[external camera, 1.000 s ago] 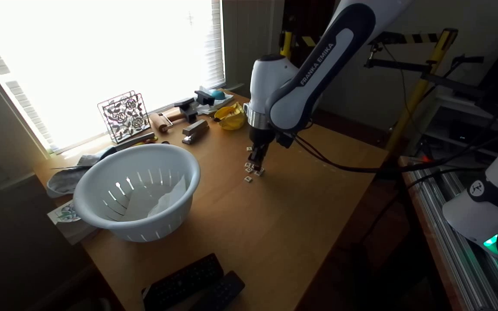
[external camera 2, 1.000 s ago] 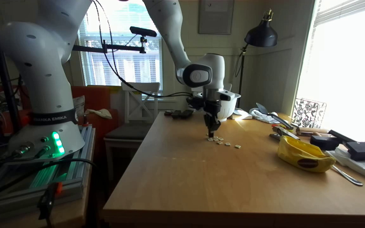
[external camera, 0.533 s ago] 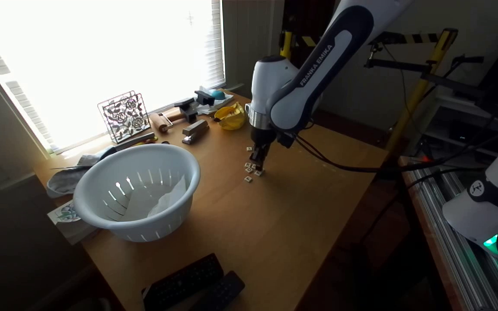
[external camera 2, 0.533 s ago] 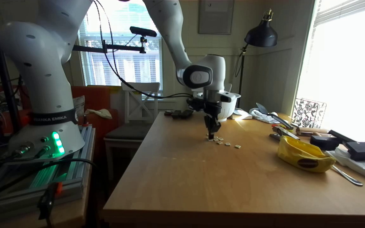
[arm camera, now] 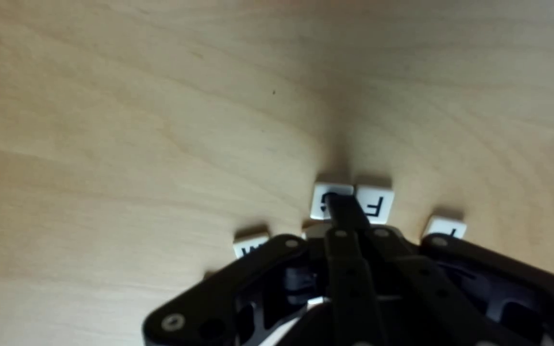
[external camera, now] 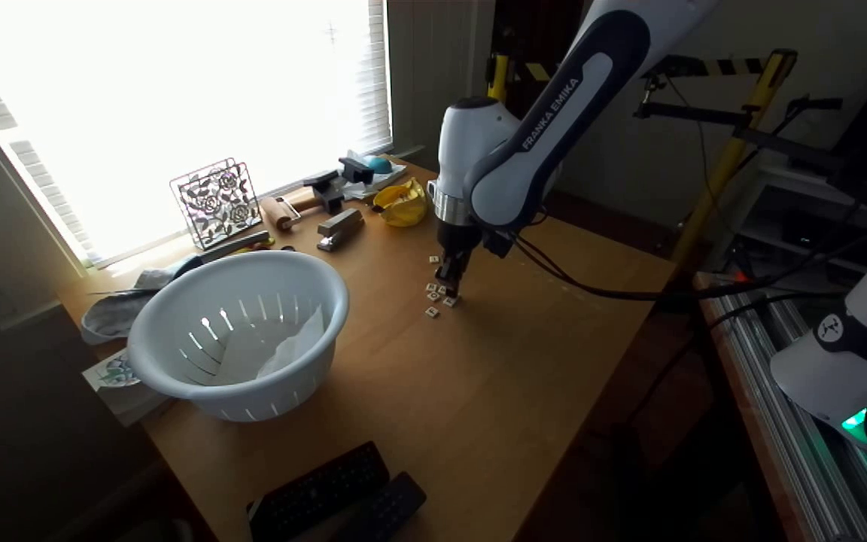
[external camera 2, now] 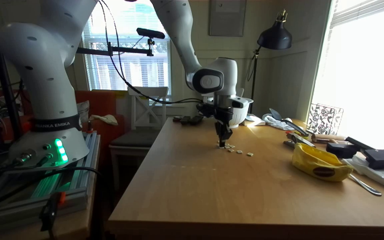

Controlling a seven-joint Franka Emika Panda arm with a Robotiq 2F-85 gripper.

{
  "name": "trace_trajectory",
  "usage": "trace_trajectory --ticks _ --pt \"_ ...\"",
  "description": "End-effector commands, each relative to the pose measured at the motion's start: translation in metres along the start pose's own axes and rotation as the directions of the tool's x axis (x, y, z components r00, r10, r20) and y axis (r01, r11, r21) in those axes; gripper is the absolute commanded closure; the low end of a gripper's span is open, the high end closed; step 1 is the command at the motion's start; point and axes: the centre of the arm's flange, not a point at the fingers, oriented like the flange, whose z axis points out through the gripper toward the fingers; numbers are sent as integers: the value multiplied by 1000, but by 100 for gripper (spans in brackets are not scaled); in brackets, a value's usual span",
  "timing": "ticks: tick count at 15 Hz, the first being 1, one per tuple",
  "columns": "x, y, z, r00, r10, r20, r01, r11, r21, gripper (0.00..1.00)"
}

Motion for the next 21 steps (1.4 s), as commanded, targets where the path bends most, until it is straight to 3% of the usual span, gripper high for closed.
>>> trace_trajectory --ticks 1,15,21 --pt "-12 4 9 1000 3 8 -3 1000 7 100" --pt "-40 7 10 999 26 -25 -26 999 22 100" --pt "-45 12 -6 996 54 -74 -51 998 41 100"
